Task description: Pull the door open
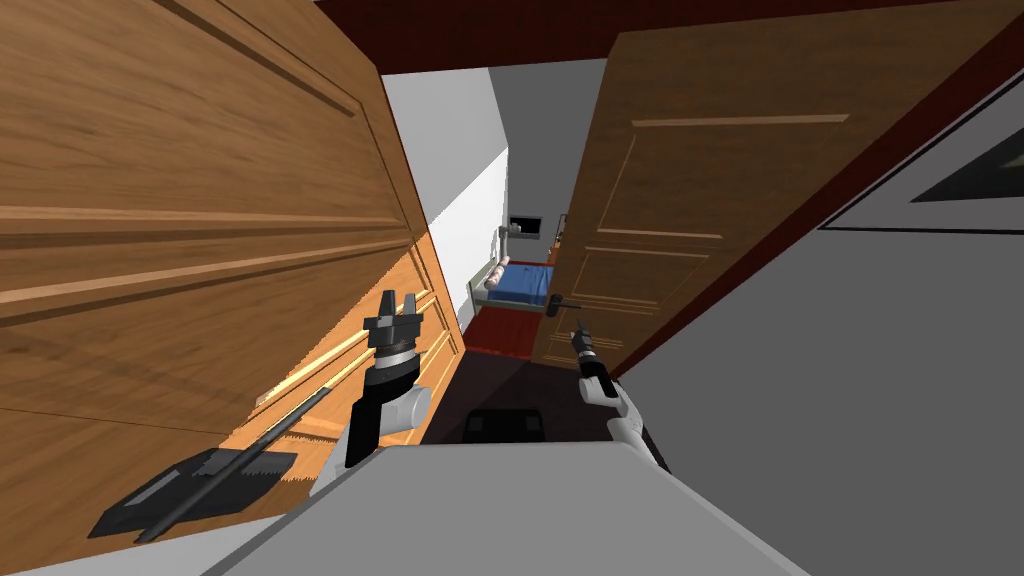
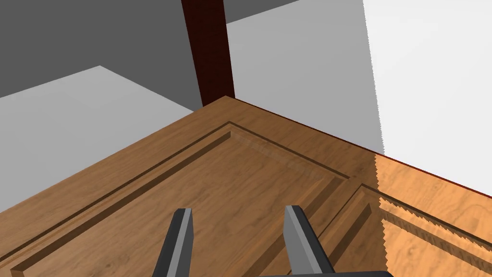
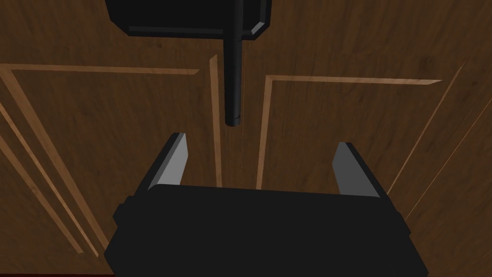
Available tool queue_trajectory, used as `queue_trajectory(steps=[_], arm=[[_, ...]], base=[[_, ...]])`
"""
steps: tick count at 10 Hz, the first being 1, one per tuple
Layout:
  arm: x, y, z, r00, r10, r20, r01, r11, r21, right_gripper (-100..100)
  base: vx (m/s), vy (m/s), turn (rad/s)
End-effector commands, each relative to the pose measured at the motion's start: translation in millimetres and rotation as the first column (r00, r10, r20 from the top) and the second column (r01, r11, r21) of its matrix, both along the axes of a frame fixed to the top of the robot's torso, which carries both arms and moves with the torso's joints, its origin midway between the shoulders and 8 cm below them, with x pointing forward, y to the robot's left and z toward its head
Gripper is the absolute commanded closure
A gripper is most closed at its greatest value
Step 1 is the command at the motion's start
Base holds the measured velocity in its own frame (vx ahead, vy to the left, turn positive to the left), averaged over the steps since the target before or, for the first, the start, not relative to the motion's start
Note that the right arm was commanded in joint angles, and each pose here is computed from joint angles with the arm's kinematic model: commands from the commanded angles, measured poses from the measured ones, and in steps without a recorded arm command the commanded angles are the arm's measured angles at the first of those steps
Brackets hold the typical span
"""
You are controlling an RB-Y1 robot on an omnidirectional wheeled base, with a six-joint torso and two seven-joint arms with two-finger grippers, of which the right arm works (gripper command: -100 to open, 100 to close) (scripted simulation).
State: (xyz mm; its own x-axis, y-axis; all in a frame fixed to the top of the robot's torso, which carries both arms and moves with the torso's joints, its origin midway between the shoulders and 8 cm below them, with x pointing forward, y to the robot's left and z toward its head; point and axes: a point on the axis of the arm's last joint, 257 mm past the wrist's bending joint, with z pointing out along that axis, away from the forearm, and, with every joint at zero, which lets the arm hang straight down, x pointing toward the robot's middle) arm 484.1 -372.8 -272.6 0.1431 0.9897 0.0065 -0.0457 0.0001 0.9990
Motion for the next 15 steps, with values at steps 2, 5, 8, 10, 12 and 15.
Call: queue_trajectory(steps=[2,5,8,10,12,15], arm=[[2.5,-7.8,-15.0,0.9994,-0.008,-0.034,0.008,1.000,0.000,-100],[-1.6,-28.8,-19.1,0.9987,-0.030,-0.041,0.030,1.000,0.001,-100],[-10.5,-61.5,-21.1,0.9967,-0.068,-0.045,0.068,0.998,0.001,-100],[-18.4,-88.1,-21.1,0.9941,-0.099,-0.045,0.099,0.995,0.001,-100],[-25.1,-109.6,-20.1,0.9913,-0.124,-0.044,0.124,0.992,0.001,-100],[-24.6,-103.3,-21.3,0.9922,-0.116,-0.045,0.116,0.993,0.001,100]], base=[[0.143,-0.039,0.036],[0.117,-0.023,0.076],[0.181,0.031,0.133],[0.195,0.032,0.147],[0.206,-0.032,0.138],[0.016,-0.006,0.000]])
